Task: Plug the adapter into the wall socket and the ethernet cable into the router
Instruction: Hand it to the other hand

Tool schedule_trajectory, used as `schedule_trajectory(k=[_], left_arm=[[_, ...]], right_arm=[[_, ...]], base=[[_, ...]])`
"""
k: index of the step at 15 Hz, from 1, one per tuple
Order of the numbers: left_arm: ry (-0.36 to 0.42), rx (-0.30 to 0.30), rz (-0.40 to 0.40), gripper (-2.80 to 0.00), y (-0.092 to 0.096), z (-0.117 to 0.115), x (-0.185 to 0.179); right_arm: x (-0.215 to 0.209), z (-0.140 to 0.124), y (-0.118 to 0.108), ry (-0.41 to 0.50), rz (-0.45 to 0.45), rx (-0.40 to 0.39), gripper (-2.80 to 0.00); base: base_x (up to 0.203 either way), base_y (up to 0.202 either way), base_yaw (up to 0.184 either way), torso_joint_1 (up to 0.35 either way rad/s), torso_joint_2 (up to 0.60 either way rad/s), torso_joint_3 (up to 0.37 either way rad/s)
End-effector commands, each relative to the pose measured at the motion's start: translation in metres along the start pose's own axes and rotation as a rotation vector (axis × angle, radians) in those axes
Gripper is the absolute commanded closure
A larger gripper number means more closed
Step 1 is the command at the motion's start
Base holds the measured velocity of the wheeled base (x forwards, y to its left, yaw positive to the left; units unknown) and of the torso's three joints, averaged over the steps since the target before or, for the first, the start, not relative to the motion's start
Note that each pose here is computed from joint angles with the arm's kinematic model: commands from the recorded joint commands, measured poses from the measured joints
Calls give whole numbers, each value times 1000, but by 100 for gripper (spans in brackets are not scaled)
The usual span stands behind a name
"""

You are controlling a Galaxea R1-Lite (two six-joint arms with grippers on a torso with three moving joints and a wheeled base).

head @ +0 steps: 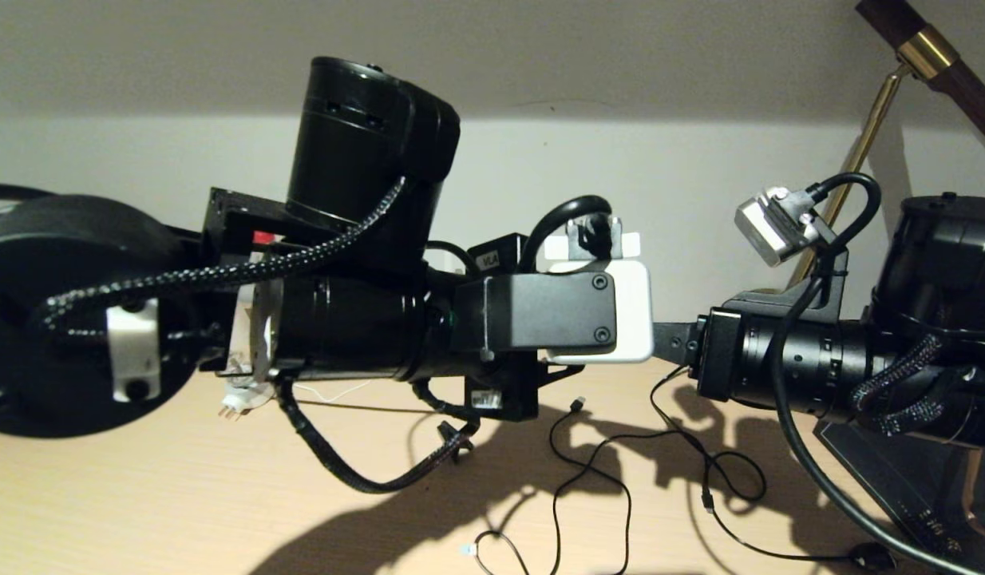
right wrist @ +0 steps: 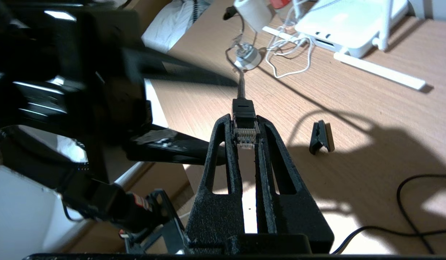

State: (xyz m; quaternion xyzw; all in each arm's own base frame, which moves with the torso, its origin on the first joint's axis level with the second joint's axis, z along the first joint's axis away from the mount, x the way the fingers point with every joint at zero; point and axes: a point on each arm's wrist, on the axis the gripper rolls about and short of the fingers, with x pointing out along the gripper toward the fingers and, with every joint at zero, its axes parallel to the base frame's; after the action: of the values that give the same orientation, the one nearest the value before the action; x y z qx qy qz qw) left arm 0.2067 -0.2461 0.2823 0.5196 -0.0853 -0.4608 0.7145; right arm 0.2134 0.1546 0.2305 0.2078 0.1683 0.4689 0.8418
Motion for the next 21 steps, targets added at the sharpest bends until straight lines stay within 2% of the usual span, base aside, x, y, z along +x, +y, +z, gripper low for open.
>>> schedule_trajectory(k=[1,4,7,9,12,14,15,18,20,21], left_arm=[[-16,7,39,-280,-2,-2,-1],[-16,10,98,-280,2,-8,-18],[-53,19,188,-280,5,-14,-40],[-113,36,259,-280,5,-21,-46],[-155,59,330,-280,18,-51,-45],[-226,98,343,-280,21,-62,-41],[-271,130,344,-280,22,-63,-39],[-329,246,347,-280,22,-63,-31],[-370,310,339,-280,21,-67,-21],[-376,314,333,-280,21,-68,-15]], right_arm=[[-4,3,4,-18,5,40,0],[-11,8,9,-36,13,127,0],[-6,19,12,-46,33,300,0],[3,37,16,-8,65,426,0],[14,61,20,90,171,621,0],[22,68,19,114,183,711,0],[26,69,17,129,187,773,0],[22,78,5,208,228,909,0],[21,79,-2,214,221,953,0],[19,80,-5,205,213,956,0]], base=[[0,0,0,0,0,0],[0,0,0,0,0,0],[0,0,0,0,0,0],[0,0,0,0,0,0],[0,0,0,0,0,0],[0,0,0,0,0,0],[0,0,0,0,0,0],[0,0,0,0,0,0],[0,0,0,0,0,0],[0,0,0,0,0,0]])
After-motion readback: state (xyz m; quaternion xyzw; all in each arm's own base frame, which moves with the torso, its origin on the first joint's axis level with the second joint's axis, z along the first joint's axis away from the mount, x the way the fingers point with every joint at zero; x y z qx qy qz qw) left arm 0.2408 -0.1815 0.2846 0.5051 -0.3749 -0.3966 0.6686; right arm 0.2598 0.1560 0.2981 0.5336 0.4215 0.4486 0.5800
